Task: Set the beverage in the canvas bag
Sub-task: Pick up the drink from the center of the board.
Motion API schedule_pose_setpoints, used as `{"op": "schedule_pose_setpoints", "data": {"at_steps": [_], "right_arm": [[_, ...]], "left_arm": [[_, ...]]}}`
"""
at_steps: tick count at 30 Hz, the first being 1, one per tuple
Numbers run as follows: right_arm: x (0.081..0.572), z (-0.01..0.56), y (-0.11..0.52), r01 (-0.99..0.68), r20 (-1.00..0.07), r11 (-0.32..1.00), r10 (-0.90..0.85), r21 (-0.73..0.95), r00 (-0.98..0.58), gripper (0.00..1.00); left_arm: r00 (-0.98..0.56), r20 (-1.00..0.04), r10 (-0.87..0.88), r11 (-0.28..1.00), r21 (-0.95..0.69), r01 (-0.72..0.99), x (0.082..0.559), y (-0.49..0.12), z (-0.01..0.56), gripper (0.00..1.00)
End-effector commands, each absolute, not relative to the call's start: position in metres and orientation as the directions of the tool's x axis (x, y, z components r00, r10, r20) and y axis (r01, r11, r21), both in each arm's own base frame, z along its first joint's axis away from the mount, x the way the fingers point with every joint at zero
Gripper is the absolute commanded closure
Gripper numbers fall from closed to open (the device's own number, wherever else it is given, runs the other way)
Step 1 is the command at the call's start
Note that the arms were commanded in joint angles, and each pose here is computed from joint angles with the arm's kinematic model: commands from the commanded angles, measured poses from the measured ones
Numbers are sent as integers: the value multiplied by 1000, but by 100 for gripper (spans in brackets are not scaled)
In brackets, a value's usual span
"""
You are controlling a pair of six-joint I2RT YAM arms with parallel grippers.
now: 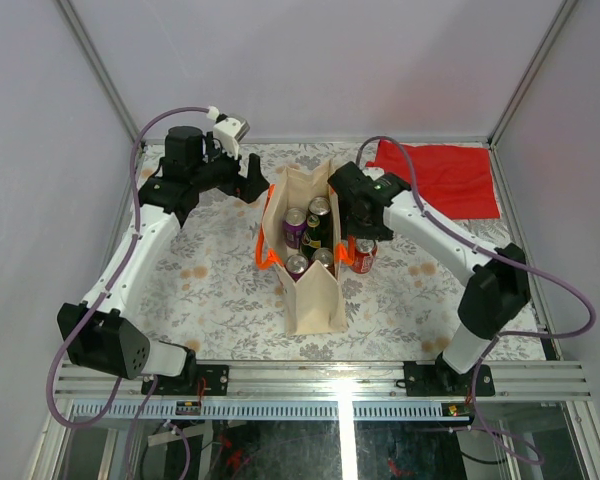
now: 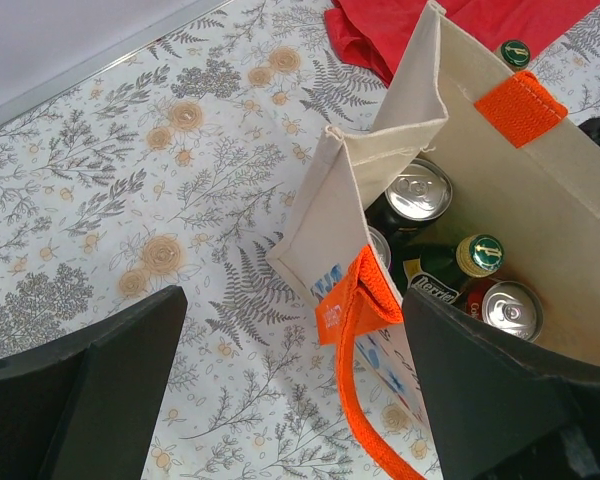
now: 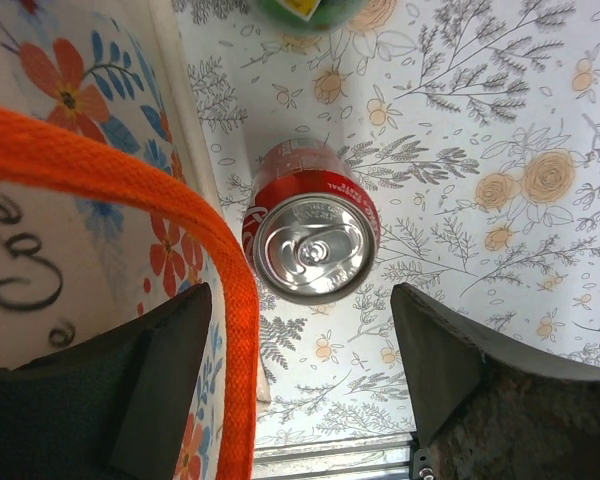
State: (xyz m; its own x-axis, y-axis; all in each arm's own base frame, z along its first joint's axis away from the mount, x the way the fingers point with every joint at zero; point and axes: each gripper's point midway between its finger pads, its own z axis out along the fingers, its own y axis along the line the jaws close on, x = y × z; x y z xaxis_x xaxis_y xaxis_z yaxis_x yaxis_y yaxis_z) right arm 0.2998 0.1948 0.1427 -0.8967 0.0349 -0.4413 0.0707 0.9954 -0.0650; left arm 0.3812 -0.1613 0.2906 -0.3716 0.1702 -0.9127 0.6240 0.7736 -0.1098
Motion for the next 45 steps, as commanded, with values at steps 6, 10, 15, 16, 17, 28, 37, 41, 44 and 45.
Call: {"op": "schedule_pose_setpoints", "data": {"at_steps": [6,10,15,16,17,28,37,41,44,45], "right_arm": [[317,223,175,173,-641,984,165,51,-749,20],[314,207,165,193,-604,981,169,26,-779,20],[310,182,162,194,-564,981,163,4,-810,20],[310,178,161,193,-560,981,160,0,-813,20],[310,174,160,190,-558,982,154,-6,-815,20],[323,141,166,152,-531,988,123,-11,-838,20],[324,133,180,111,-501,993,111,30,-859,21],[316,113,186,91,-451,996,91,22,-888,21],[309,105,190,75,-423,997,78,24,-903,20],[307,103,190,71,-413,997,74,21,-908,19]], "left_arm": [[-353,-916,190,769,-85,633,382,-163,293,11],[-356,-916,187,768,-90,634,384,-163,293,11],[-355,-914,195,766,-84,637,385,-164,295,11],[-356,-914,195,767,-84,636,384,-164,295,11],[-359,-912,197,767,-85,636,384,-164,294,11],[-368,-908,203,762,-90,642,379,-167,292,11],[-366,-905,217,760,-79,645,376,-168,291,11],[-369,-903,220,756,-81,650,374,-170,290,11],[-367,-903,223,755,-78,651,374,-169,290,11],[-369,-902,224,755,-79,651,374,-170,289,11]]}}
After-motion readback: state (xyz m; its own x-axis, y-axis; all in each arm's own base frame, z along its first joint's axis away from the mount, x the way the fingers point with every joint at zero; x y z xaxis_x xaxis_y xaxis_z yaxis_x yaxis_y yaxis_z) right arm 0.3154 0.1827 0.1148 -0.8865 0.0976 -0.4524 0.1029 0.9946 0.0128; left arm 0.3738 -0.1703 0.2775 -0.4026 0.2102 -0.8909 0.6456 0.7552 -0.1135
